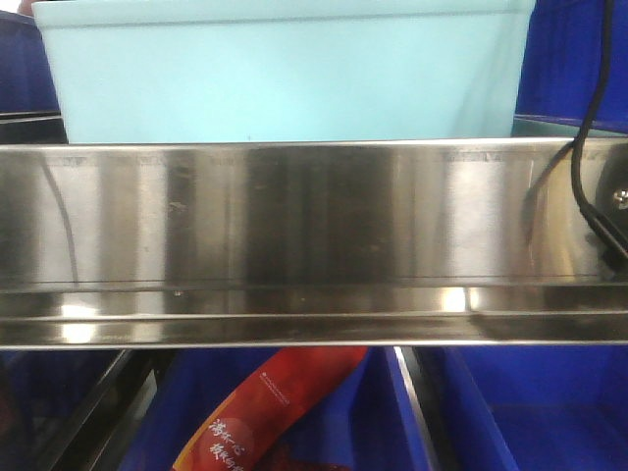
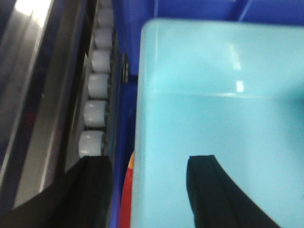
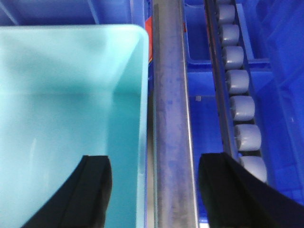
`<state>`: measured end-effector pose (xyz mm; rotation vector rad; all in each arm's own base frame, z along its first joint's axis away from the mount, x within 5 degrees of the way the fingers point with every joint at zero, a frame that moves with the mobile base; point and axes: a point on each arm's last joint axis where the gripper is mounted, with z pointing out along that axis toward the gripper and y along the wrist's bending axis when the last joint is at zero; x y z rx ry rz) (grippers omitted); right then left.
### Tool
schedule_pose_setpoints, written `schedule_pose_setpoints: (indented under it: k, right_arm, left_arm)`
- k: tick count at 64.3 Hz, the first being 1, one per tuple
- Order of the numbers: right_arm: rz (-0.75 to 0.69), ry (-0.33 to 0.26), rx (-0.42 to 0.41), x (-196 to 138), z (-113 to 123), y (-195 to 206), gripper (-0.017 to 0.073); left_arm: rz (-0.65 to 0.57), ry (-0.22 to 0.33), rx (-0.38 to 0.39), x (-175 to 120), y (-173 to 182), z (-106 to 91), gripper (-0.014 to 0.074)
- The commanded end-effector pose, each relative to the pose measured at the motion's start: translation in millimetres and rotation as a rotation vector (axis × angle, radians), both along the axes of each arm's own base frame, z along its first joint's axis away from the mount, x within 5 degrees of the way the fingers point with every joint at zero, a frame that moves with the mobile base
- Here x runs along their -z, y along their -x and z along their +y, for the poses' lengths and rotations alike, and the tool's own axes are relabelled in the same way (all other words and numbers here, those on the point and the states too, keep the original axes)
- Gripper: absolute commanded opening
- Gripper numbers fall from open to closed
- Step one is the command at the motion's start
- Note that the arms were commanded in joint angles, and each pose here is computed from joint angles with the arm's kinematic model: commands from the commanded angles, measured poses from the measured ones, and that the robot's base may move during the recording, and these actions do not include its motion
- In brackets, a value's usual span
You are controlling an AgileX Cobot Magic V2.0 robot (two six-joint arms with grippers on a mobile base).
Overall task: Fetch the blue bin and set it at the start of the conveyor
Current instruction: 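Close both grippers on opposite side walls of the light-blue bin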
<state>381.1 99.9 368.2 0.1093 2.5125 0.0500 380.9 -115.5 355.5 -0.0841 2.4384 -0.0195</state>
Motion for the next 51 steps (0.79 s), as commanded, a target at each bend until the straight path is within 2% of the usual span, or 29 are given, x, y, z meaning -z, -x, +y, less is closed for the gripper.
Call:
schedule_pose_setpoints:
  k: [1, 26, 33, 51]
  right_arm:
    - [0.025, 0.008, 0.001, 8, 2, -6, 0.0309]
    - [0.065, 0.021, 0.001, 23, 4, -13, 0.0309]
    - [0.049, 0.016, -0.002, 22, 4, -14, 0.0309]
    - [0.067, 0.02, 0.0, 26, 5, -15, 0.0309]
  left_arm:
    - [0.021, 0.004, -0.013, 4, -3, 3.0, 0.0283]
    - [0.062, -0.008, -0.015, 17, -5, 3.2, 0.0283]
    - [0.051, -0.003, 0.009, 18, -7, 1.1, 0.0283]
    - [0.055, 0.005, 0.01, 20, -8, 0.2, 0.0283]
